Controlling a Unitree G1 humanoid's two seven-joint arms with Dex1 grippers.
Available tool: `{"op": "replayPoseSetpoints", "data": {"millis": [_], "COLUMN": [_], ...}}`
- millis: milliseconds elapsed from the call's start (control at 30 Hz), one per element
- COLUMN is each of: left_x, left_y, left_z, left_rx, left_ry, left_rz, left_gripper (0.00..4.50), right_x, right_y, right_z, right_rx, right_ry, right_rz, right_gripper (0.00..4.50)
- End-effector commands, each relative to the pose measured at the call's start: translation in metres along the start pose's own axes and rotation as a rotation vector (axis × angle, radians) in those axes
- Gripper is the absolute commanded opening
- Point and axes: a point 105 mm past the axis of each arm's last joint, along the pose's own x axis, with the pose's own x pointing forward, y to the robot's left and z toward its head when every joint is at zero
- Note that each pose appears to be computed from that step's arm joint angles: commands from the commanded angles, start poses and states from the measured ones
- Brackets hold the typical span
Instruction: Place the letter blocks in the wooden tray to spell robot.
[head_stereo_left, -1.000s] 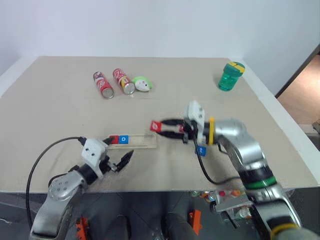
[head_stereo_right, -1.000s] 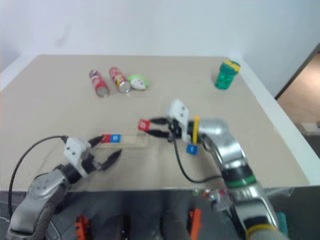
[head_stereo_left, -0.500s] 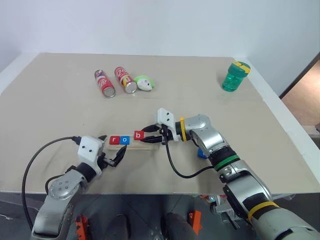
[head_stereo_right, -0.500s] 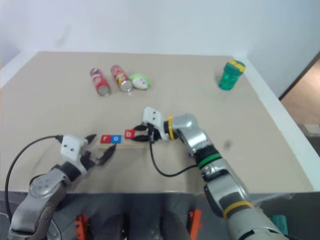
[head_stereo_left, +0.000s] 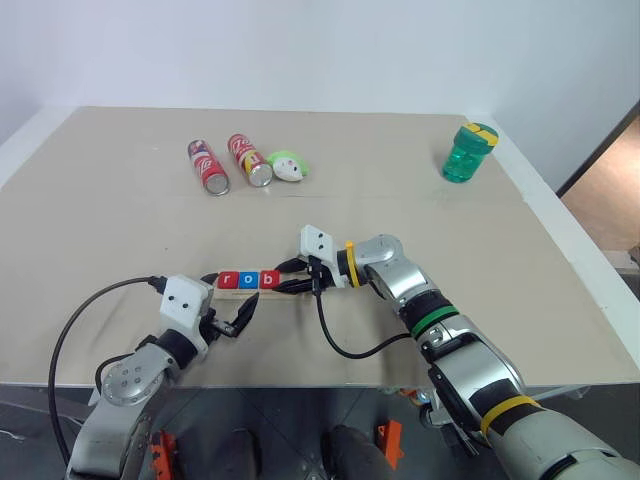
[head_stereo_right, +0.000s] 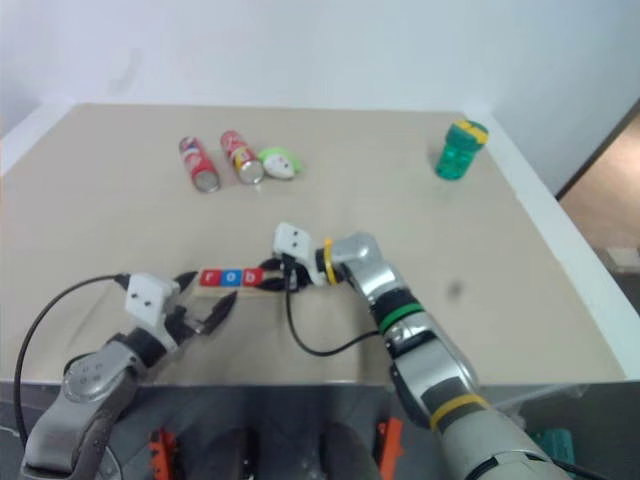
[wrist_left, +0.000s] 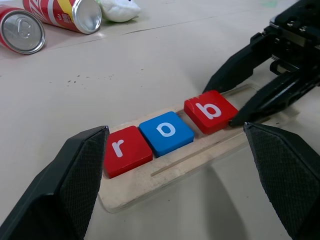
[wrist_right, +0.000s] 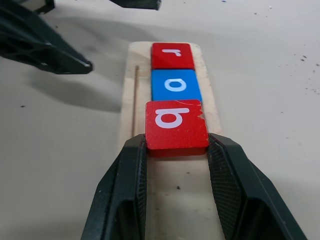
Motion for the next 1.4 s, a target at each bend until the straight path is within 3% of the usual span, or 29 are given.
{"op": "replayPoseSetpoints", "data": {"millis": [33, 367, 400, 700, 1067, 1100, 1167, 1300, 1400], "left_x": [-0.002, -0.003, -0.003, -0.004, -0.003, -0.003, -0.002, -0.001, -0.002], "left_y": [-0.006, -0.01, -0.01, -0.007, -0.005, -0.005, -0.005, -0.007, -0.008], "left_z": [0.014, 0.011, 0.011, 0.008, 0.006, 0.006, 0.005, 0.005, 0.004], "left_rx": [0.031, 0.021, 0.021, 0.034, 0.037, 0.036, 0.035, 0.03, 0.031], "left_ry": [-0.047, -0.041, -0.041, -0.027, -0.015, -0.014, -0.013, -0.01, -0.007], "left_rz": [-0.018, -0.024, -0.024, -0.023, -0.018, -0.018, -0.018, -0.02, -0.023], "left_gripper": [4.5, 4.5, 4.5, 4.5, 4.5, 4.5, 4.5, 4.5, 4.5], "right_x": [-0.001, 0.002, 0.003, 0.001, -0.001, -0.001, 0.0, 0.003, 0.002], "right_y": [-0.01, -0.007, -0.007, -0.011, -0.007, -0.006, -0.006, -0.002, 0.0], "right_z": [0.014, 0.01, 0.01, 0.023, 0.018, 0.018, 0.017, 0.018, 0.023], "right_rx": [-0.042, -0.02, -0.019, -0.019, -0.008, -0.008, -0.005, 0.011, 0.008], "right_ry": [-0.021, -0.011, -0.011, -0.053, -0.04, -0.04, -0.035, -0.031, -0.048], "right_rz": [-0.028, -0.007, -0.004, -0.012, -0.014, -0.012, -0.017, -0.02, -0.025], "right_gripper": [1.17, 1.17, 1.67, 1.67, 1.67, 2.37, 3.17, 4.46, 4.46]}}
